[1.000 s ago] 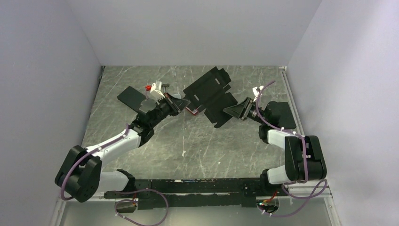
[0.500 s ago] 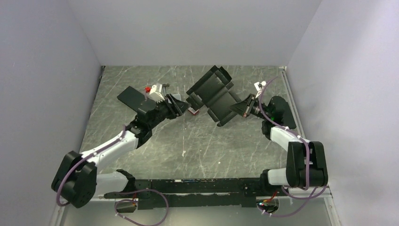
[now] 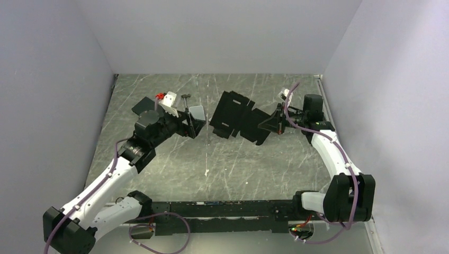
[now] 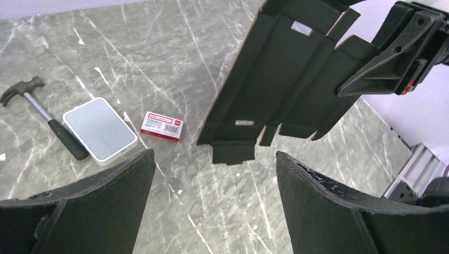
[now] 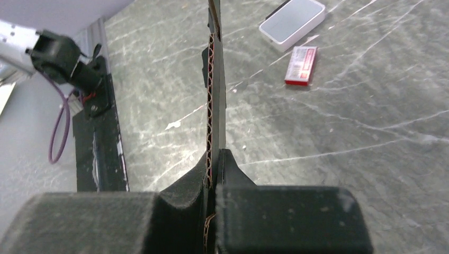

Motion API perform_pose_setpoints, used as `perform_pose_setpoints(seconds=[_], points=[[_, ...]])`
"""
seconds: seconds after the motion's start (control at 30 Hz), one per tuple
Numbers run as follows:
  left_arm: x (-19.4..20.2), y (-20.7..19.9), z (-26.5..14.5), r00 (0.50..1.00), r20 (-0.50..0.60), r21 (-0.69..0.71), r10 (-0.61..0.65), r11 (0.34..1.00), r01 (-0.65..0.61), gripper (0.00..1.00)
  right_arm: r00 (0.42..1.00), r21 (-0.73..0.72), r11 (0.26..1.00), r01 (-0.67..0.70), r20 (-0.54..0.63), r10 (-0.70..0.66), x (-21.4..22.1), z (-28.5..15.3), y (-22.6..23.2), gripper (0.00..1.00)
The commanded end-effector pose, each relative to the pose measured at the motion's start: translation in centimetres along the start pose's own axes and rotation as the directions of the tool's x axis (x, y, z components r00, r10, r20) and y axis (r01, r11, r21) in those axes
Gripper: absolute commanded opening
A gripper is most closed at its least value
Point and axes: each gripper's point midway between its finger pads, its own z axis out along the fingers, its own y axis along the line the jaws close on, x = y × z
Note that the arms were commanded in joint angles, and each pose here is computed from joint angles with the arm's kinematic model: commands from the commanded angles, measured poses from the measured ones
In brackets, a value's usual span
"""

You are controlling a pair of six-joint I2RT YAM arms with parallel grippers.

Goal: Fold the paper box
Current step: Pick up the paper box from the center of the board, then fold the paper box at the center of the board.

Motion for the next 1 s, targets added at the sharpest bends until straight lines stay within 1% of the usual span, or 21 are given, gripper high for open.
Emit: perform_pose_setpoints(seconds=[0.0,0.07,0.13,0.17,0.27,0.37,0.47,0.63,0.67,0.73,0.9,0.97], points=[[-0.8,-1.8,0.0,0.988,0.053,0.162,0.147,0.975,-0.154,0.89,0.990,-0.098,0.986,0.133,-0.020,-0.136,0.3,-0.8,2.6,0.00],[-0.4,-2.7,0.4,0.986,0.083,0.247,0.145,0.955,-0.161,0.89,0.988,-0.120,0.981,0.149,-0.017,-0.153,0.4,-0.9,3.0,0.00],[-0.3,-3.2,0.7,0.985,0.110,0.297,0.130,0.942,-0.158,0.90,0.988,-0.130,0.980,0.151,-0.018,-0.154,0.5,-0.9,3.1,0.00],[0.0,-3.3,1.0,0.987,0.107,0.310,0.123,0.939,-0.150,0.90,0.987,-0.136,0.979,0.155,-0.017,-0.159,0.6,-0.9,3.2,0.00],[0.3,-3.7,1.5,0.992,0.071,0.354,0.105,0.927,-0.123,0.95,0.987,-0.143,0.977,0.156,-0.018,-0.160,0.7,-0.9,3.3,0.00],[0.7,-4.2,2.3,0.996,0.016,0.399,0.082,0.913,-0.082,0.95,0.987,-0.149,0.977,0.152,-0.020,-0.157,0.8,-0.9,3.4,0.00],[1.3,-4.1,3.2,0.998,-0.026,0.404,0.059,0.914,-0.044,0.96,0.988,-0.154,0.977,0.149,-0.021,-0.154,0.9,-0.9,3.4,0.00],[1.4,-4.3,4.1,0.999,-0.024,0.437,0.041,0.899,-0.026,0.95,0.989,-0.156,0.977,0.144,-0.021,-0.149,1.0,-0.9,3.3,0.00],[1.4,-4.3,4.3,0.999,-0.024,0.438,0.035,0.899,-0.021,0.93,0.989,-0.156,0.977,0.143,-0.021,-0.148,1.0,-0.9,3.3,0.00],[1.6,-4.3,4.8,0.999,-0.036,0.442,0.030,0.897,-0.011,0.85,0.989,-0.152,0.979,0.138,-0.023,-0.143,1.0,-0.8,3.2,0.00],[2.0,-3.9,5.7,0.998,-0.070,0.426,0.003,0.904,0.027,0.59,0.992,-0.133,0.984,0.120,-0.032,-0.125,1.2,-0.7,2.7,0.00],[2.2,-3.7,5.9,0.997,-0.080,0.418,-0.005,0.908,0.038,0.54,0.992,-0.128,0.985,0.116,-0.034,-0.121,1.2,-0.7,2.6,0.00]])
